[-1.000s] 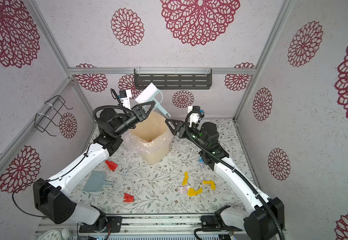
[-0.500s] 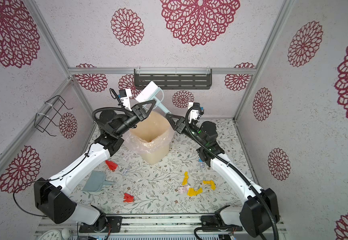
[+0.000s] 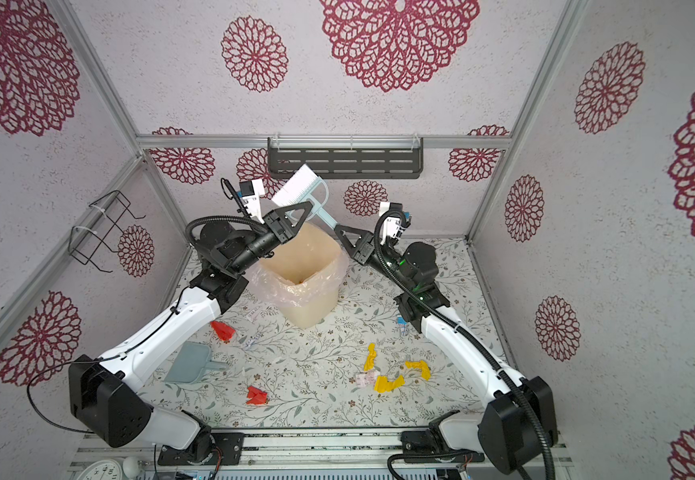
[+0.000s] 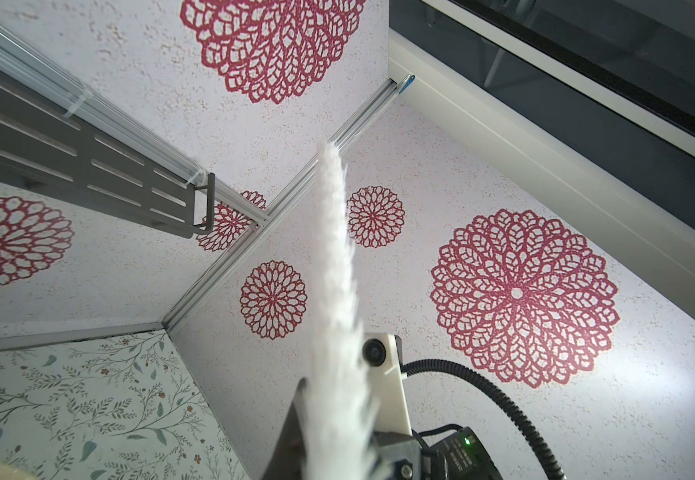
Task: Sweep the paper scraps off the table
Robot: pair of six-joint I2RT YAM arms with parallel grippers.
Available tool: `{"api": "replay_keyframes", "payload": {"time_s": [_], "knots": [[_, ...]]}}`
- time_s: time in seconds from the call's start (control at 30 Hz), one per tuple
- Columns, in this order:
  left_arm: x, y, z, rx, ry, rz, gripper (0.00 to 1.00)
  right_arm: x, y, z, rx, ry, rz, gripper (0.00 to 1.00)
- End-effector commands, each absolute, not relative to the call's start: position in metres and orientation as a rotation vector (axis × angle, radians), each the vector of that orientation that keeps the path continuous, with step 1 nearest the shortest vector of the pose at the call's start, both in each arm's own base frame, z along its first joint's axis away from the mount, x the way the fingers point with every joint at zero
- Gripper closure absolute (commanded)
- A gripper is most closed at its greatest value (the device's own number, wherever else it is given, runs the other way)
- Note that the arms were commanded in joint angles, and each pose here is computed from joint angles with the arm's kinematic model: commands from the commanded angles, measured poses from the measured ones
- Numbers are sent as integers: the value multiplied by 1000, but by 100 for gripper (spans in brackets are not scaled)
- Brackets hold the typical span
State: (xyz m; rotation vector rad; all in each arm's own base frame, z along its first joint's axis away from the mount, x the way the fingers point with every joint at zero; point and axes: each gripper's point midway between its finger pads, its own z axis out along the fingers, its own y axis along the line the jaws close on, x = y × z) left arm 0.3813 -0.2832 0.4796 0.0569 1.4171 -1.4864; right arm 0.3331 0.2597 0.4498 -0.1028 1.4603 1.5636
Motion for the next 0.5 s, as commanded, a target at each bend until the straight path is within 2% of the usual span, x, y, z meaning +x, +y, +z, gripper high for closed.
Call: {"api": "replay_keyframes", "payload": {"time_s": [0.0, 0.23, 0.43, 0.47], "knots": [[380, -289, 479, 77, 1413, -1506, 100, 323, 258, 472, -164, 1370, 1595, 74], [380, -291, 478, 83, 1422, -1516, 100, 322, 258, 475, -169, 1363, 1603, 81], [380, -292, 477, 82, 1429, -1517, 100, 321, 257, 476, -168, 1356, 1608, 100], [380, -291, 476, 81, 1432, -1517, 100, 320, 257, 477, -171, 1354, 1610, 100]]}}
